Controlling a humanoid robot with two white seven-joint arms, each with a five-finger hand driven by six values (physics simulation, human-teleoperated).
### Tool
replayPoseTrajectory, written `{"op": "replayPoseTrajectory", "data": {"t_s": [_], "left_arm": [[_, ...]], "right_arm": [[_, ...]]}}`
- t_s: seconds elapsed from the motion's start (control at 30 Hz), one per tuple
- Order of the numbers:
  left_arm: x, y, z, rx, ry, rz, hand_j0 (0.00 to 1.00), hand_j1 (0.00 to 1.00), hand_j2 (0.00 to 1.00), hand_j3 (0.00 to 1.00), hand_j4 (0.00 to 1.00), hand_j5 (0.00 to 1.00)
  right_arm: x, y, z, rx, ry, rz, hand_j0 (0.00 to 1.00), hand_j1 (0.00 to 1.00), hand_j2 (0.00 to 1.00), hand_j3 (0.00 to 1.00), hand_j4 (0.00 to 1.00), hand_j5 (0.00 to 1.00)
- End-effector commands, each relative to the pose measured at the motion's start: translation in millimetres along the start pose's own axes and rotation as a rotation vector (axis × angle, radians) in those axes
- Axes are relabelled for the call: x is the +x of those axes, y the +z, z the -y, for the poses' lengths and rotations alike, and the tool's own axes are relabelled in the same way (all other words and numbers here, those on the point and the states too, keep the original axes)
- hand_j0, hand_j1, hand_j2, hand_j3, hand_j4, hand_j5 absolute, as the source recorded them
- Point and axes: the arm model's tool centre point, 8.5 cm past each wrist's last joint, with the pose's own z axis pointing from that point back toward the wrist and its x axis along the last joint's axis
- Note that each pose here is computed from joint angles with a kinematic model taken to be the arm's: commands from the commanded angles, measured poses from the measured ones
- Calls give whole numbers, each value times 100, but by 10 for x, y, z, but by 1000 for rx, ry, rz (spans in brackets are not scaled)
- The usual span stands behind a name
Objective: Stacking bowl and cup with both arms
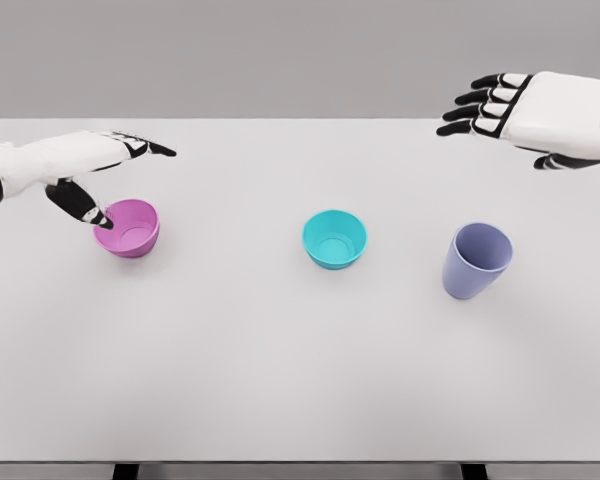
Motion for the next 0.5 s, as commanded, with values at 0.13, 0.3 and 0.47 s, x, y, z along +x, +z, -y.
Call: {"op": "replayPoseTrajectory", "data": {"t_s": [0.13,0.3,0.47], "left_arm": [[-109,23,252,-107,56,-73,100,100,100,100,100,100],[-107,13,271,-116,51,-72,100,100,100,100,100,100],[-142,-22,340,-136,17,-103,100,100,100,100,100,100]], "right_arm": [[-14,7,7,-8,-5,-6,100,100,100,100,100,100],[-14,13,-23,0,-11,-7,100,100,100,100,100,100],[-16,11,-52,5,-16,-8,100,100,100,100,100,100]]}}
